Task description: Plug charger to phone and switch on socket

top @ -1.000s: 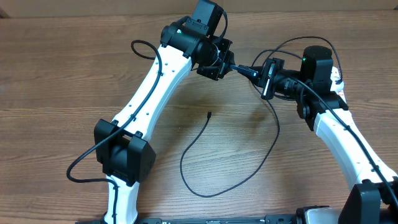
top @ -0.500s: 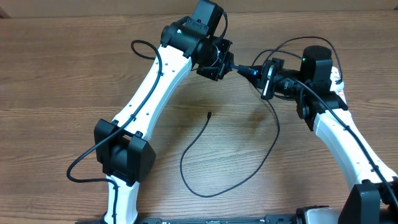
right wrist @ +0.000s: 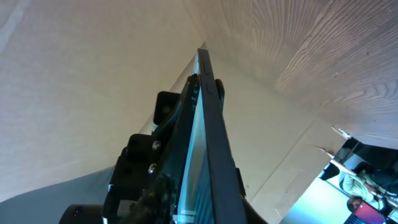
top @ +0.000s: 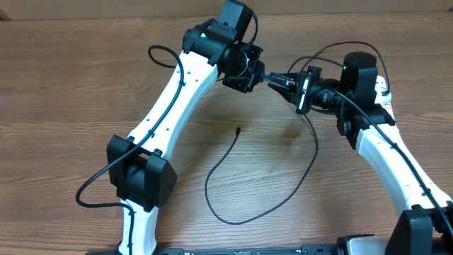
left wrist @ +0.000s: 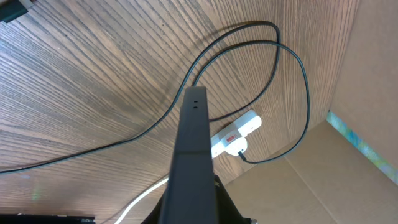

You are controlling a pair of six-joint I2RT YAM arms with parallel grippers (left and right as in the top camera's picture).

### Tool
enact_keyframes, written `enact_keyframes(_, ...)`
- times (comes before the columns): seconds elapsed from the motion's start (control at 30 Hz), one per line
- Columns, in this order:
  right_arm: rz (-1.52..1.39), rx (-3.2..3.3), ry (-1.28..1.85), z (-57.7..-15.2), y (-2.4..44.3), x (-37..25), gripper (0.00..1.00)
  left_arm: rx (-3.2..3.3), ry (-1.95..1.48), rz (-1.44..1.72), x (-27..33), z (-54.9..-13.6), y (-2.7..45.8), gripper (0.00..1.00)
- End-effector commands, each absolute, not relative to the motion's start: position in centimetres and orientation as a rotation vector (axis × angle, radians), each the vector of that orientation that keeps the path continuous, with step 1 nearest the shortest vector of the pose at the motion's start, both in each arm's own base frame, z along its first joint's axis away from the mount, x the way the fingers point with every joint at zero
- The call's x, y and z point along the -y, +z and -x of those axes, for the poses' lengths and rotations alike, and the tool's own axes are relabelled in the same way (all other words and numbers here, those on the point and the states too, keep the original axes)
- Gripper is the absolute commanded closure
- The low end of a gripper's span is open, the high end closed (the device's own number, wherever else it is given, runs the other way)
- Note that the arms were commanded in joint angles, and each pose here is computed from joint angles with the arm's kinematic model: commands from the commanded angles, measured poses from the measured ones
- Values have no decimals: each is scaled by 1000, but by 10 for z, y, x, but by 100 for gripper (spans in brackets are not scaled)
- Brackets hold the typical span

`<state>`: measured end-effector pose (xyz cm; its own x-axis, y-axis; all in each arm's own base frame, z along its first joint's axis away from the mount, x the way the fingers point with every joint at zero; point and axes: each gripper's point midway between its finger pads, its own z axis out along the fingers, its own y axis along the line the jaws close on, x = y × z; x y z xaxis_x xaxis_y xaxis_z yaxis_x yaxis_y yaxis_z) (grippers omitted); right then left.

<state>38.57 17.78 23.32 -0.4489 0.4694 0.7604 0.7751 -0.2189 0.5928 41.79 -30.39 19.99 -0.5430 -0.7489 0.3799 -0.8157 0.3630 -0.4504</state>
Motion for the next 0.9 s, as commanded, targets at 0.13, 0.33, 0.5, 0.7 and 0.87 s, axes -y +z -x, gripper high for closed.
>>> enact_keyframes(0.13,1537,1651,-1707,-389,248,-177,50,2559,950,-1402,302,-417,210,96)
enact_keyframes(0.33,1521,1680,-1722,-389,249,-177,24,2604,952,-1375,285,-426,209,96)
enact_keyframes(0.5,1483,1747,-1753,-389,248,-177,7,2578,923,-1387,261,-430,207,96)
enact_keyframes(0.7,1328,1980,-1857,-389,248,-177,0,2631,1044,-1186,235,-442,215,96)
enact_keyframes(0.87,1129,2228,-1953,-389,248,-177,0,2757,1225,-782,216,-446,228,96)
